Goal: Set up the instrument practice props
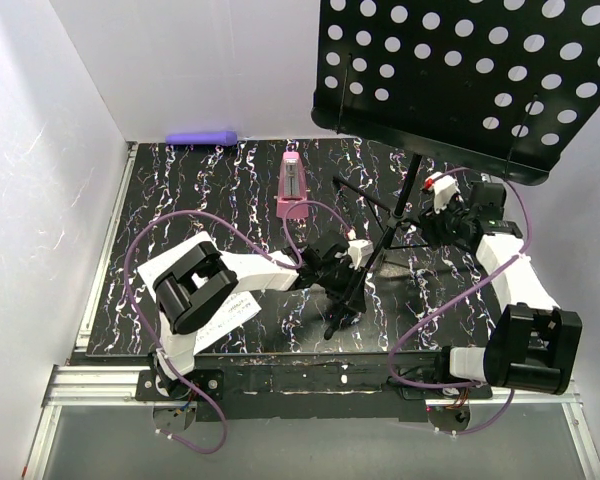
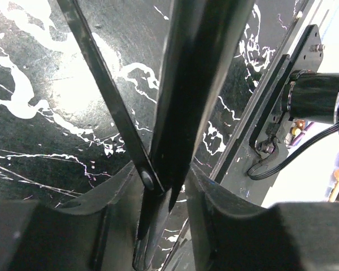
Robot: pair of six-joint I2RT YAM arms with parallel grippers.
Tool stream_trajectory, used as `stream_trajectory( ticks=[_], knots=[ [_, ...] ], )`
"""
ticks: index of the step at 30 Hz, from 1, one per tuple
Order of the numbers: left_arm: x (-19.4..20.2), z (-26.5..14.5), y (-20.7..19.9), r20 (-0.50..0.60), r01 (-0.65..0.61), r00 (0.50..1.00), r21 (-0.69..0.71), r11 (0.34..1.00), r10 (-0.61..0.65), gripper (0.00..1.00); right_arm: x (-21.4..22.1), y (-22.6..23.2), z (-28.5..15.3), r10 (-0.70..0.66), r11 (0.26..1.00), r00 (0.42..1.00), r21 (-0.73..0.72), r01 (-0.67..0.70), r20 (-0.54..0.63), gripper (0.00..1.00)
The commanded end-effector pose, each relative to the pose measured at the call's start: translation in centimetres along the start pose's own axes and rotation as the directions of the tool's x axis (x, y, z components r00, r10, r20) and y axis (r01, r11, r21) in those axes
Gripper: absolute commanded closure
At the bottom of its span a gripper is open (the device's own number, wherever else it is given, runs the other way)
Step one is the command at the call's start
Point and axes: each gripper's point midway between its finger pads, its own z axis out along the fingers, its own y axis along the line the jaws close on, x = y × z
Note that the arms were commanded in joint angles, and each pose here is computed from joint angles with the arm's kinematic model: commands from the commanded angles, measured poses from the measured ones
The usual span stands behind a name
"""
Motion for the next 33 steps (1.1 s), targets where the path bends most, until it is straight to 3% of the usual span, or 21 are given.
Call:
stream_trajectory(
  ticks=[1, 5, 14, 16, 19, 21, 25, 29, 33],
  knots=[
    [-2.8, -1.6, -2.8, 0.089, -0.042, 0.995, 0.034, 0.999, 0.039, 0.6, -3.1, 0.0, -2.7, -0.026, 1.0, 0.99, -0.003, 0.026, 0.14, 0.32],
    [-3.9, -3.6, -3.8, 0.145, -0.07, 0.987, 0.017, 0.997, 0.067, 0.43, -2.5, 1.3, -4.2, 0.004, 0.999, 0.986, -0.035, 0.002, 0.164, 0.27],
    [-6.2, -10.4, -5.1, 0.31, -0.172, 0.931, -0.092, 0.981, 0.193, 0.03, -2.1, 4.8, -7.5, 0.071, 0.995, 0.963, -0.084, -0.051, 0.259, 0.26],
    [-6.2, -12.1, -5.4, 0.371, -0.153, 0.914, -0.056, 0.987, 0.163, 0.02, -2.6, 5.4, -7.9, 0.129, 0.991, 0.939, -0.084, -0.108, 0.318, 0.24],
    [-6.0, -15.3, -6.2, 0.469, -0.151, 0.88, 0.111, 0.982, 0.082, 0.02, -4.3, 5.1, -8.5, 0.274, 0.961, 0.856, -0.082, -0.266, 0.437, 0.2],
    [-5.4, -16.5, -5.6, 0.485, -0.141, 0.873, 0.146, 0.979, 0.053, 0.02, -5.2, 5.9, -8.7, 0.42, 0.907, 0.802, -0.176, -0.382, 0.424, 0.2],
    [-3.8, -16.2, -3.8, 0.45, -0.099, 0.892, 0.099, 0.99, 0.044, 0.02, -6.7, 7.4, -8.7, 0.572, 0.818, 0.714, -0.345, -0.461, 0.403, 0.22],
    [-2.2, -14.7, -2.8, 0.382, -0.029, 0.924, 0.11, 0.993, -0.015, 0.02, -7.1, 7.8, -8.2, 0.622, 0.779, 0.676, -0.403, -0.481, 0.395, 0.25],
    [-1.3, -14.4, -2.2, 0.369, 0.007, 0.928, 0.112, 0.994, -0.048, 0.02, -7.4, 7.5, -7.2, 0.57, 0.819, 0.709, -0.351, -0.453, 0.415, 0.28]
  ],
)
